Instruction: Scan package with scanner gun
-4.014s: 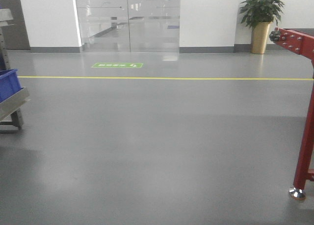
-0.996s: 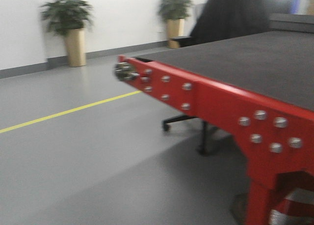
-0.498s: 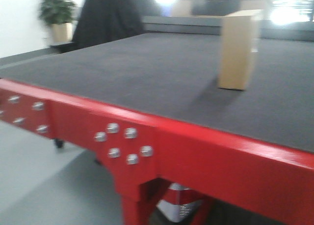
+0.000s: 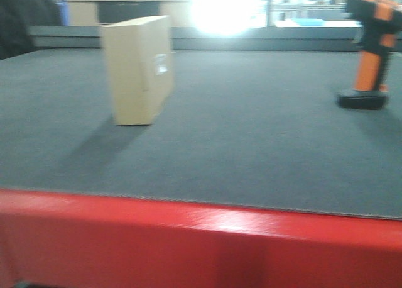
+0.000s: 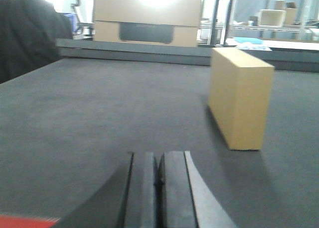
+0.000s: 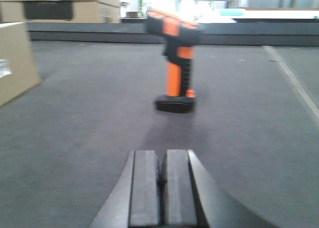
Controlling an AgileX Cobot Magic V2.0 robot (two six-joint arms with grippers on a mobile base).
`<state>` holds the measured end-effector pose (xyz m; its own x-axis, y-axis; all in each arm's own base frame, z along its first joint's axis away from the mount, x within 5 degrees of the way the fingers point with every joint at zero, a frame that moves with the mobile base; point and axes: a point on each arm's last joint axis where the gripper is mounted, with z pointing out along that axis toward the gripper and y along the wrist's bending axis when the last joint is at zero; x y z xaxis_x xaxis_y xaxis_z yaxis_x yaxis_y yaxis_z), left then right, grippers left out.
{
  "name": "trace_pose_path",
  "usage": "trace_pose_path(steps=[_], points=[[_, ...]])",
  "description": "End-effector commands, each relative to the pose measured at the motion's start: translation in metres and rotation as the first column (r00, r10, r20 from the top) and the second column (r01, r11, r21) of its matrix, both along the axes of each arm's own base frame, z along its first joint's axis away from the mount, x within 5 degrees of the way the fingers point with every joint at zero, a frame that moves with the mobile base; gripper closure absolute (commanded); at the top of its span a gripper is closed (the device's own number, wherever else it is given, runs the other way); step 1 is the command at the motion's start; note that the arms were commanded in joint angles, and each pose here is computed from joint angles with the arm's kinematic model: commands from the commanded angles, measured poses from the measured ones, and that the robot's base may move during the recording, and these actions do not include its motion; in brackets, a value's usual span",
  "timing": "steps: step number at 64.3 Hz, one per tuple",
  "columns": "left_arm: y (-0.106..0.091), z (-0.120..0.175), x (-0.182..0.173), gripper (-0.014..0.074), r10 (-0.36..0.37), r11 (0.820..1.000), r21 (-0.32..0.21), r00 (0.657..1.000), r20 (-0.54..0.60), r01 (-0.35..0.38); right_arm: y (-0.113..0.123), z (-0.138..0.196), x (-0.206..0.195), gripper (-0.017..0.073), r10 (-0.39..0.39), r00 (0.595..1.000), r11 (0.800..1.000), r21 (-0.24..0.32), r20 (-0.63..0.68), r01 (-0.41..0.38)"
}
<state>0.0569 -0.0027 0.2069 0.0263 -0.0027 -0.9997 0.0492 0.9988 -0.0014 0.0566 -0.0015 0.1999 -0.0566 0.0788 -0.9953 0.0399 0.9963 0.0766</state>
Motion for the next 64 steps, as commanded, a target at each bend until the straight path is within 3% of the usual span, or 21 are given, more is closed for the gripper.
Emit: trace_pose_path(steps=[1,19,30,64], points=[[-0.0001,0.0032,-0.0006,0.0704,-0.001,1.0,-0.006,1.0,0.026,0.001,-0.0002,0.0019,-0.0002,0.072,-0.001,1.0,1.0,-0.007,0.021,0.002],[-0.0001,0.0032,-0.0006,0.0704,-0.001,1.0,-0.006,1.0,0.026,0.001,-0.0002,0.0019,-0.0002,0.072,-0.001,1.0,1.0,-0.007,0.021,0.002],[0.0035,0.0032,-0.0006,0.0704,0.063,0.998,-0.006,0.998,0.026,-0.062,-0.0002,0.0019,-0.0002,0.072,-0.001,1.0,1.0,-0.007,0.021,0.002],[0.0031,0.0032,-0.0006,0.0704,0.056,0.998,-0.006,0.998,0.026,-0.056,-0.0002,0.0019,-0.0002,0.072,-0.001,1.0,1.0,-0.007,0.021,0.002]])
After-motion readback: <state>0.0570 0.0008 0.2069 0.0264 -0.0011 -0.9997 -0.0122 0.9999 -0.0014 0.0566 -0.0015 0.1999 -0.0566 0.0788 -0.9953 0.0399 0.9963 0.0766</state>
